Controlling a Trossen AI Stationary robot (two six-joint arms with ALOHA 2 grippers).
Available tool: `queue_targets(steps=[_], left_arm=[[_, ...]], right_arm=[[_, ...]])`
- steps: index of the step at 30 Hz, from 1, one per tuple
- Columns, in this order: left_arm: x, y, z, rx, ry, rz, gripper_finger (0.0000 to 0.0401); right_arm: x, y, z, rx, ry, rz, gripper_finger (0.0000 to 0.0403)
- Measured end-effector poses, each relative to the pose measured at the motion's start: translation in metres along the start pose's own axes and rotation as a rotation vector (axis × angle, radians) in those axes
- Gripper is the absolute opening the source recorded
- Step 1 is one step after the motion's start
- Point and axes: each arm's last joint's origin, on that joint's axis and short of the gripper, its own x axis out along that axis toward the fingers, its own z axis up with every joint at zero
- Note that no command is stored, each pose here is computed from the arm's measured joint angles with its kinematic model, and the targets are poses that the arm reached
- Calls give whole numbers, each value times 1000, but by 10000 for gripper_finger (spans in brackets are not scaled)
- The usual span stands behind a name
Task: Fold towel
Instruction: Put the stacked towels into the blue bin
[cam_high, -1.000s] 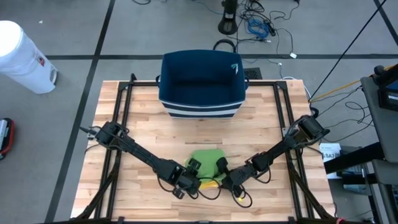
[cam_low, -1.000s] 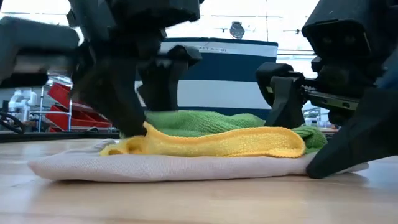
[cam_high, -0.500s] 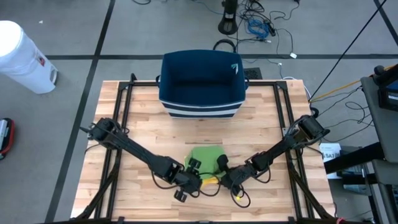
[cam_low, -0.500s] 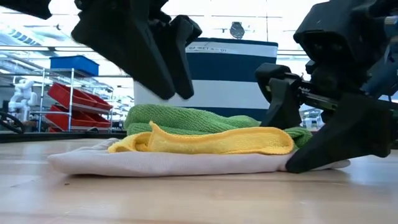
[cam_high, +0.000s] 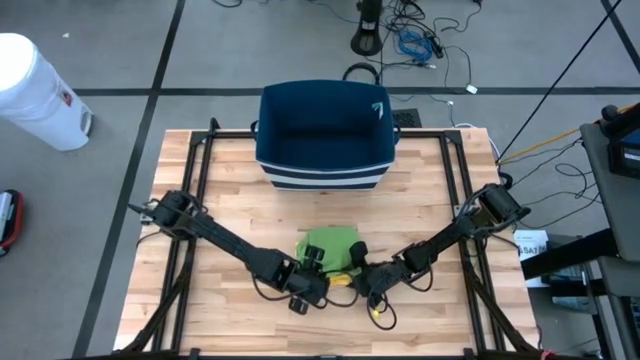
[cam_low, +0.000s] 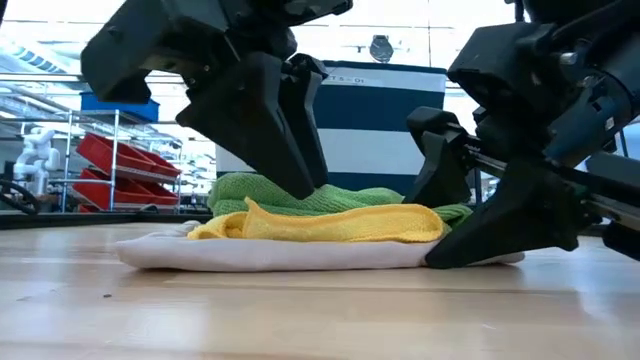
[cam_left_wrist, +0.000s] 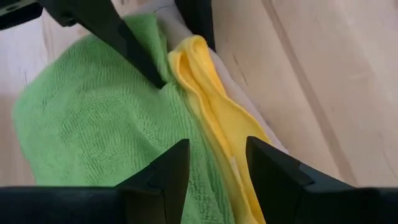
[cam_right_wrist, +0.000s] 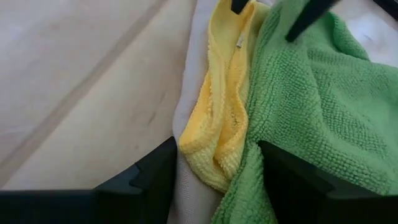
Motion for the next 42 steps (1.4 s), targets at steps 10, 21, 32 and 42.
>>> queue_targets(steps=[10, 21, 32, 42], left_arm=[[10, 20, -3, -61, 29, 94, 165], [20, 40, -5, -147, 29, 21, 165], [20, 38, -4, -138, 13, -8, 165], [20, 41, 6, -150, -86, 6, 165]], right_arm=[[1, -5, -3, 13, 39, -71, 208], [-1, -6, -15, 172, 159, -114, 188], [-1, -8, -17, 221, 165, -173, 15], [-11, -22, 2, 380, 25, -167, 11]])
